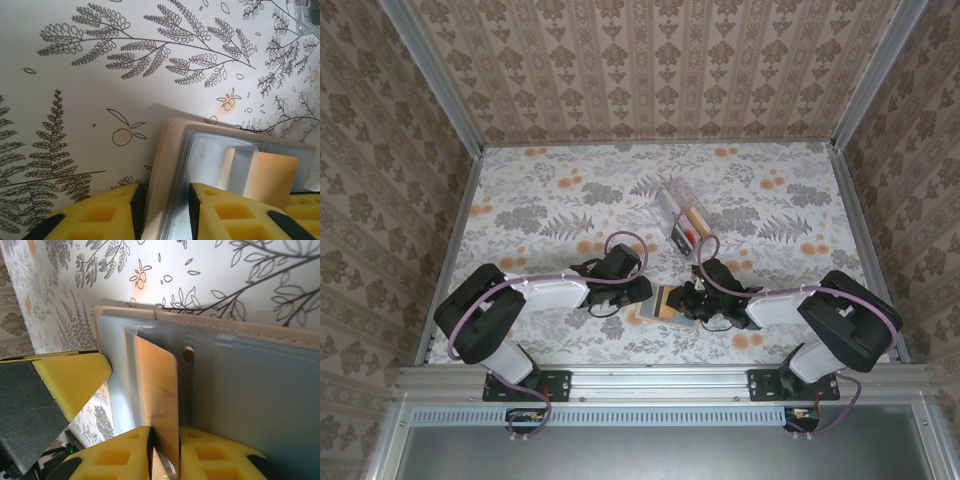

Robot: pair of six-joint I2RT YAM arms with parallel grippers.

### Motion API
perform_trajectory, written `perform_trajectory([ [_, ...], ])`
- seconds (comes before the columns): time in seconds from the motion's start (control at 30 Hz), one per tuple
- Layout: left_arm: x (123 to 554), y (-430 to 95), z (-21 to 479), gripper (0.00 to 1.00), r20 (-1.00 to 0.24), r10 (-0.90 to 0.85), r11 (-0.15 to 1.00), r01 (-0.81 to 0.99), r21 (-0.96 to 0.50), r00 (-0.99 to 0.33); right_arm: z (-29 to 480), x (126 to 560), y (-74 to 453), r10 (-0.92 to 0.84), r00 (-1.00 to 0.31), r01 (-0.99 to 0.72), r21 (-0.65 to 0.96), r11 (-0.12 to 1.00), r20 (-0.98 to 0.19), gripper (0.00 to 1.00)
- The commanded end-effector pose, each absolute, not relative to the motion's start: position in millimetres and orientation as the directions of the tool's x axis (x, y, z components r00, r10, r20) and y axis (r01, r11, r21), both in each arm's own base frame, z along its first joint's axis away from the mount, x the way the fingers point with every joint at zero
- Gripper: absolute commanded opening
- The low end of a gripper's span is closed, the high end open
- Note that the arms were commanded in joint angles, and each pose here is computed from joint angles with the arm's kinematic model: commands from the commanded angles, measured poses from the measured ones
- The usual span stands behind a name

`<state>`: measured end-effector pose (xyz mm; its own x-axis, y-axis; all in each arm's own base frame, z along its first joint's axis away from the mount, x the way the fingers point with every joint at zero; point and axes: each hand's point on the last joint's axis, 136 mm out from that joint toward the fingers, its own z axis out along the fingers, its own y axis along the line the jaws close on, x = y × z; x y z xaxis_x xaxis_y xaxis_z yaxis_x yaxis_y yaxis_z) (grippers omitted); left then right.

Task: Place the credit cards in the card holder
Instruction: Insert the credit card into the card slot.

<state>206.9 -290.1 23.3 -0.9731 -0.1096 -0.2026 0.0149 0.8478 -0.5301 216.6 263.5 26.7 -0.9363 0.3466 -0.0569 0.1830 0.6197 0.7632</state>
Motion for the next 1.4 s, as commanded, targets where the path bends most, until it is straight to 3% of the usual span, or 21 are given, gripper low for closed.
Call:
perform_trajectory([
  [0.0,195,-289,9,0.31,-0.164,-0.086,0.866,0.008,-0.501,-0.983,20,210,247,0.353,-0.932,0.206,0.687,0.697,-0.078,0.29],
  [0.17,196,-291,10,0.31,-0.162,-0.078,0.864,0.014,-0.503,-0.984,30,211,240,0.353,-0.929,0.193,0.668,0.719,-0.112,0.37],
  [0.83,196,-295,13,0.31,-0.164,-0.074,0.855,0.022,-0.518,-0.984,28,215,259,0.306,-0.948,0.168,0.688,0.706,-0.083,0.17],
  [1.37,198,-297,16,0.31,-0.16,-0.111,0.836,-0.005,-0.549,-0.981,33,220,283,0.263,-0.962,0.139,0.685,0.716,-0.08,0.21],
])
